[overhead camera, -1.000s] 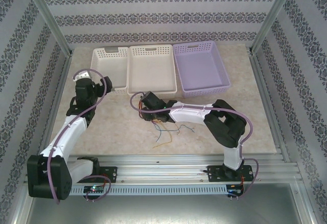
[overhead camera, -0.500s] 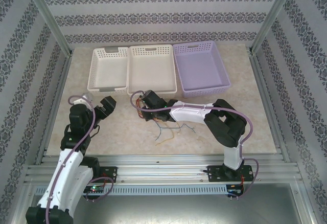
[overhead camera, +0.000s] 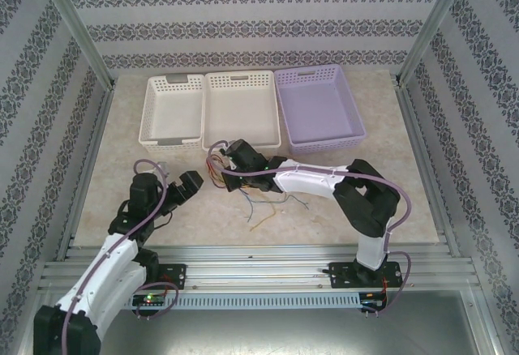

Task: Untangle the cables

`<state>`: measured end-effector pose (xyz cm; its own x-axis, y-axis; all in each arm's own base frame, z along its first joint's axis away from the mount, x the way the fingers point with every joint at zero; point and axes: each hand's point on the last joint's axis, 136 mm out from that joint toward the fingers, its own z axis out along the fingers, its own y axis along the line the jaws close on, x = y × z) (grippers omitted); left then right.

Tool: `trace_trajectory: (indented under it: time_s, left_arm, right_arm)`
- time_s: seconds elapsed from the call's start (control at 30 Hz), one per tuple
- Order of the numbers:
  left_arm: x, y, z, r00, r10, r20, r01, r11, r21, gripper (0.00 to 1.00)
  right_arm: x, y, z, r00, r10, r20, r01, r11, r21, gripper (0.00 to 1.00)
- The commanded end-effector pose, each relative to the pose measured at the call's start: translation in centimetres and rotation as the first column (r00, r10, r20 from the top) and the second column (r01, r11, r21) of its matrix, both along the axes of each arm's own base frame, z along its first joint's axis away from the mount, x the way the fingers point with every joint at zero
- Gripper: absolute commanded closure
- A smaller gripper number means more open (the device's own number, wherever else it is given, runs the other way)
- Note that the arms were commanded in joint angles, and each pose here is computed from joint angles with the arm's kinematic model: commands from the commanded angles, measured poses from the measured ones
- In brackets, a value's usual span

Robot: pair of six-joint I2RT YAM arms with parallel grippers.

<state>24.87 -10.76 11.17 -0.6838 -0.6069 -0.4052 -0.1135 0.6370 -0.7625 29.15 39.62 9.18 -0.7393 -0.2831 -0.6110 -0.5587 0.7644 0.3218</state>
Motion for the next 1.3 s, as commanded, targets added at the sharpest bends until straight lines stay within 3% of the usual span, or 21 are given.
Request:
trace_trajectory:
  time_s: [0.0, 0.43, 0.77, 0.87, 1.27]
  left_arm:
    - [0.9, -1.7, 1.3, 0.995, -0.033, 0.089, 0.033, 0.999, 0.005, 0.00]
    - [2.4, -1.8, 2.7, 0.986, 0.000, 0.165, -0.013, 0.997, 0.075, 0.00]
    - [4.2, -2.3, 3.4, 0.977, -0.044, 0.209, 0.012, 0.988, 0.153, 0.03]
    - [4.6, -2.8, 3.2, 0.976, -0.065, 0.210, 0.031, 0.987, 0.158, 0.09]
    - [4.7, -3.1, 3.3, 0.969, -0.094, 0.231, 0.055, 0.984, 0.169, 0.54]
  right_arm:
    - [-0.2, 0.2, 3.2, 0.998, 0.040, 0.039, -0.043, 0.996, 0.076, 1.00]
    - [-2.8, 0.0, 7.4, 0.989, 0.138, 0.045, -0.144, 0.970, 0.195, 1.00]
    - [-4.8, 0.2, 9.3, 0.971, 0.236, 0.039, -0.238, 0.941, 0.241, 1.00]
    - [-5.1, 0.2, 9.4, 0.968, 0.249, 0.036, -0.250, 0.937, 0.246, 1.00]
    - [-4.6, -1.3, 9.6, 0.974, 0.221, 0.052, -0.227, 0.951, 0.210, 1.00]
